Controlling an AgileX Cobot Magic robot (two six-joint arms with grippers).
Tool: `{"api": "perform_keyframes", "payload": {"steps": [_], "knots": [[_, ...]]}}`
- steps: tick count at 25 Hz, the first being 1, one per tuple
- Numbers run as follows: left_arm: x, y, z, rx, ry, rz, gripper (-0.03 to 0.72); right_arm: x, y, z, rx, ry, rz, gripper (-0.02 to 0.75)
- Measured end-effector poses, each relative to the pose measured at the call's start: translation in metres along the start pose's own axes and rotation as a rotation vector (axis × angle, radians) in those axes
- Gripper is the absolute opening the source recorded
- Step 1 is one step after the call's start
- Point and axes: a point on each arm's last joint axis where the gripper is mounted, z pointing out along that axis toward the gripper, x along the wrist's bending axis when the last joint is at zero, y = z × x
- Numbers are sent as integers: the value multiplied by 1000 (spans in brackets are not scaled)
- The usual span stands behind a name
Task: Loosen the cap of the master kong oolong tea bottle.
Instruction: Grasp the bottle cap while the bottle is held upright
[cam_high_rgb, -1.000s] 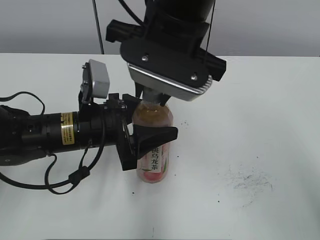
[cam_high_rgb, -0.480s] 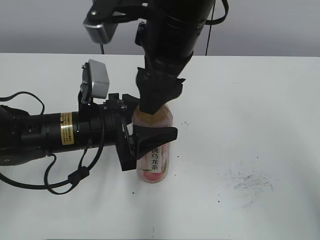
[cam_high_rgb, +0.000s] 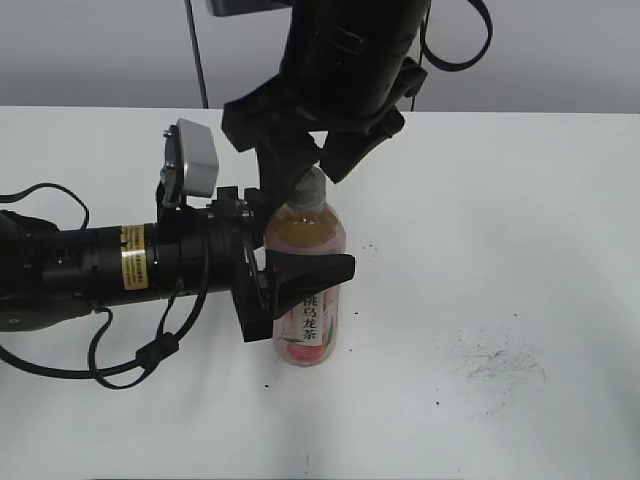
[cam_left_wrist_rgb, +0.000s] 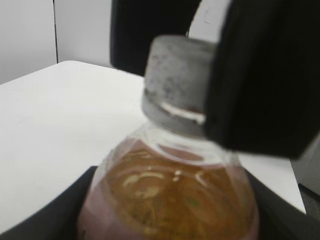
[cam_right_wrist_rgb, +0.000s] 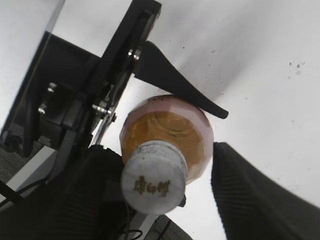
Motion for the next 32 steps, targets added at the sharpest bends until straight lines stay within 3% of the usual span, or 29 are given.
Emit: {"api": "perform_keyframes", "payload": {"steps": [5, 17, 23, 26, 32], "knots": [[0, 0, 0, 0, 0, 1, 448, 2, -2, -12, -28, 0, 27, 430], [0, 0, 0, 0, 0, 1, 448, 3, -5, -9, -13, 19, 33, 418], [0, 0, 0, 0, 0, 1, 448, 3, -5, -9, -13, 19, 7, 332], [0, 0, 0, 0, 0, 1, 448, 3, -5, -9, -13, 15, -34, 273], [0, 0, 0, 0, 1, 0, 448, 3, -5, -9, -13, 14, -211, 266]]}}
